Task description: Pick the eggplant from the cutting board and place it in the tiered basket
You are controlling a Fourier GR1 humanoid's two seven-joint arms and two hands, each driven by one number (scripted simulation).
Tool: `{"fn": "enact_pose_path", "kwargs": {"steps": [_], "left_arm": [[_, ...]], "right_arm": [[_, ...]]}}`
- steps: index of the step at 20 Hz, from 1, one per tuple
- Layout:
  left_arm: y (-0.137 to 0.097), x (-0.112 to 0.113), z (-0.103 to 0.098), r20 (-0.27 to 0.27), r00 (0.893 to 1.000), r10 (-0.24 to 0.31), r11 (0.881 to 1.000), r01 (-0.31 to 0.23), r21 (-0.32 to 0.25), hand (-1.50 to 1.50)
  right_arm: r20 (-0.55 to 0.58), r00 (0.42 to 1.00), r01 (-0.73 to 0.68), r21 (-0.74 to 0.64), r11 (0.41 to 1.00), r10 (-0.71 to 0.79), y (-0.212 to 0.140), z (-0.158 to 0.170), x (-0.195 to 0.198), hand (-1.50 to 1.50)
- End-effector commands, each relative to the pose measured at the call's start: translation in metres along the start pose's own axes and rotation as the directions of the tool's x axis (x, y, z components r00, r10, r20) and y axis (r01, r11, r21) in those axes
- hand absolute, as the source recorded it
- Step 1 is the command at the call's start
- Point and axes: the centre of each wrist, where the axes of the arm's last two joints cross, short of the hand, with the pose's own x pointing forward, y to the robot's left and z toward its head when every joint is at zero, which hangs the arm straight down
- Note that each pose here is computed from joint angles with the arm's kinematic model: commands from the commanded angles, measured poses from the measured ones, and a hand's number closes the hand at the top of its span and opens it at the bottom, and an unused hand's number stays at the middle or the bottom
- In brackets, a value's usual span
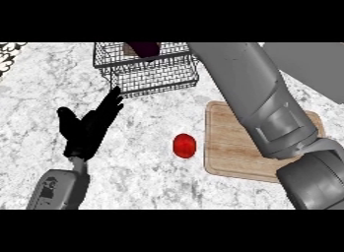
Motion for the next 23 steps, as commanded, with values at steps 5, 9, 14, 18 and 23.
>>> {"fn": "enact_pose_path", "kwargs": {"steps": [5,9,14,18,23], "left_arm": [[0.014,-0.002,0.013,-0.024,1.0,0.015,0.996,-0.013,0.084,0.0],[0.013,-0.014,0.023,-0.039,0.999,0.027,0.994,-0.022,0.105,0.0],[0.044,-0.025,0.032,-0.047,0.998,0.051,0.989,-0.044,0.139,0.0],[0.039,-0.019,0.033,-0.04,0.999,0.031,0.989,-0.025,0.144,0.0],[0.031,-0.009,0.022,-0.03,0.999,0.022,0.994,-0.019,0.111,0.0]], "right_arm": [[-0.018,0.999,-0.036,0.141,0.989,0.039,-0.042,-0.015,-0.04,-1.5],[0.004,0.996,-0.086,0.233,0.969,0.087,-0.098,-0.035,-0.059,-1.5],[0.003,0.996,-0.089,0.299,0.95,0.092,-0.162,-0.037,-0.069,-1.5],[0.0,0.995,-0.095,0.279,0.956,0.099,-0.232,-0.029,-0.083,-1.5],[0.038,0.995,-0.1,0.256,0.961,0.094,-0.315,-0.009,-0.053,-1.5]]}}
